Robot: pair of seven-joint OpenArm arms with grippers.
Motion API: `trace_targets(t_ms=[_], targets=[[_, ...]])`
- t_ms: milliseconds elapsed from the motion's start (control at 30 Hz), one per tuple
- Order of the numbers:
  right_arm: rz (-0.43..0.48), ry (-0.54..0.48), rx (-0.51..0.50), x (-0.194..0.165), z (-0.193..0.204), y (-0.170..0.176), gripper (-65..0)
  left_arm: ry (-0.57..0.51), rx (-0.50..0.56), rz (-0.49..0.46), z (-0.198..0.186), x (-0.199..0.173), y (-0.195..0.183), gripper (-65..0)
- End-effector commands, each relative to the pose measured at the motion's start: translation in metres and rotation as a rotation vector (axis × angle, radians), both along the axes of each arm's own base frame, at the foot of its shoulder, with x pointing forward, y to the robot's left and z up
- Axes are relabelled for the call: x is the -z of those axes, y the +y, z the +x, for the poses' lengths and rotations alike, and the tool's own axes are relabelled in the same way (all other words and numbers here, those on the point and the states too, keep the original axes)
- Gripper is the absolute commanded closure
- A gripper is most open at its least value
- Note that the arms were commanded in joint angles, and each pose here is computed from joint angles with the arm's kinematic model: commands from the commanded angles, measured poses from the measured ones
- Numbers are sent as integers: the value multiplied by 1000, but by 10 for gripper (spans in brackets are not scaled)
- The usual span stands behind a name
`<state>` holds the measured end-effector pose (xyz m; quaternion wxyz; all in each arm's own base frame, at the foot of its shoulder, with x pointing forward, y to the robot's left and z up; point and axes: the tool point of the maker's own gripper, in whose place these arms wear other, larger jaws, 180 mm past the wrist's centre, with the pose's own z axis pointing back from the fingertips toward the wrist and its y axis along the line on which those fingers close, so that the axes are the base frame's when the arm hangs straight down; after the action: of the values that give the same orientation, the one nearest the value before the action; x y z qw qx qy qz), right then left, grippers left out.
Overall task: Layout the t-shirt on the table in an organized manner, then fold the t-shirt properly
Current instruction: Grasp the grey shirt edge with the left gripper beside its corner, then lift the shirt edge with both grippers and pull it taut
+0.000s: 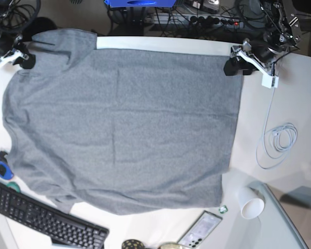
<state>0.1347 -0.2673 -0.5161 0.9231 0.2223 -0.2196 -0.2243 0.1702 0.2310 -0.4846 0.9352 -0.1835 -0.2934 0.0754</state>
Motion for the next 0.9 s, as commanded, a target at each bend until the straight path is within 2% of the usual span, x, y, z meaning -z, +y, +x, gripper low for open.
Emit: trace_targets(t_ms=[0,100,133,333,533,633,867], targets=[[-8,236,-96,24,-51,12,-2,60,25,21,-14,7,2,-250],[-9,236,-96,24,-50,12,-2,61,25,21,-14,7,2,-44],[-11,236,-97,24,-50,11,-2,63,25,21,-15,8,2,0],[-18,235,-95,23,-51,8,-2,35,39,48,-9,-2,6,0],[-139,165,-133,-4,-37,-13,-2,-20,93,116,-14,-31,6,0],[-172,151,-141,-12,-35,-19,-2,-6,123,135,-17,-37,3,0],[-222,180,-139,-28,-43,-36,-2,-8,174,177,-21,-53,-1,0]])
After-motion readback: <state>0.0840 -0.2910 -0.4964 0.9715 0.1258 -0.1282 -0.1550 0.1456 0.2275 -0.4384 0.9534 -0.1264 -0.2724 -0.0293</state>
